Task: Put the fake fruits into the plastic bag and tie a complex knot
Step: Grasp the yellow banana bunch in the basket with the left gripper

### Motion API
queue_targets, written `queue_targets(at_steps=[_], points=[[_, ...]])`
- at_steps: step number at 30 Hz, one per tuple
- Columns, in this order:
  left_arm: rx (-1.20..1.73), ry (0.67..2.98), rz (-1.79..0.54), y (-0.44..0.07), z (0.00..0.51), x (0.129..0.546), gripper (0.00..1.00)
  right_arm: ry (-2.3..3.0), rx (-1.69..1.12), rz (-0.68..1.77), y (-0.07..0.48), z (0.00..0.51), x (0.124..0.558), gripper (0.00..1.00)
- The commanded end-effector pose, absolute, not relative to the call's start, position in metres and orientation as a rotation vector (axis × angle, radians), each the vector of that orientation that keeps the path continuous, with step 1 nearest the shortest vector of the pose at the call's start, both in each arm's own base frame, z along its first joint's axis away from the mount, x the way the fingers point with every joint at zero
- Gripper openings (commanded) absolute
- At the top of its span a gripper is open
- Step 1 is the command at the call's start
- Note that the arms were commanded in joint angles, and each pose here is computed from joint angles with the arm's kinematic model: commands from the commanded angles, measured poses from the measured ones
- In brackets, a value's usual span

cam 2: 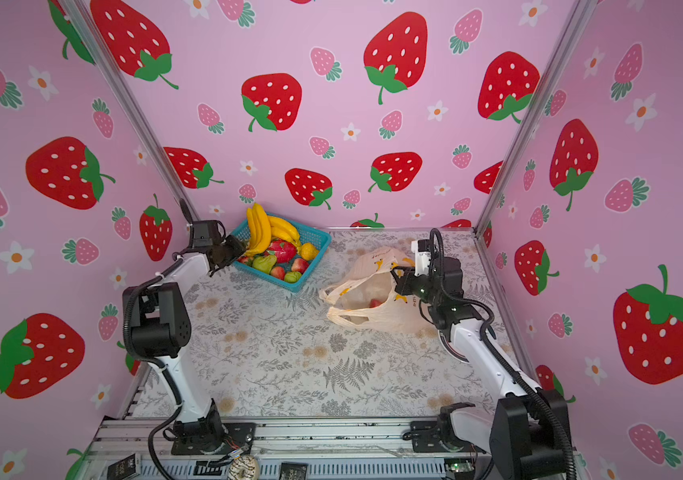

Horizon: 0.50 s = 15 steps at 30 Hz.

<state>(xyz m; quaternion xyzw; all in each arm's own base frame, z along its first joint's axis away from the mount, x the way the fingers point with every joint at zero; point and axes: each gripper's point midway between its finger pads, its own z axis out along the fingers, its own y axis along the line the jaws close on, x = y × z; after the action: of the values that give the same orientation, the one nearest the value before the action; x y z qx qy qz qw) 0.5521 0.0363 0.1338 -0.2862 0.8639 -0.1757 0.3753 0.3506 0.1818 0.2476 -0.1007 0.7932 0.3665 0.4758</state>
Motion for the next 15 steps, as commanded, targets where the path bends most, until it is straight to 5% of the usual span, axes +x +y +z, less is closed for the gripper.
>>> queue_targets(at_steps=[1, 15], points=[[-0.717, 2.197, -0.474, 0.034, 0.141, 0.551, 0.39, 1.921, -0.271, 0.894, 0.184, 0.250, 0.351, 0.00], [-0.696, 2.170, -0.460, 0.034, 0.156, 0.540, 0.23, 1.917, -0.272, 0.897, 0.184, 0.251, 0.350, 0.00]])
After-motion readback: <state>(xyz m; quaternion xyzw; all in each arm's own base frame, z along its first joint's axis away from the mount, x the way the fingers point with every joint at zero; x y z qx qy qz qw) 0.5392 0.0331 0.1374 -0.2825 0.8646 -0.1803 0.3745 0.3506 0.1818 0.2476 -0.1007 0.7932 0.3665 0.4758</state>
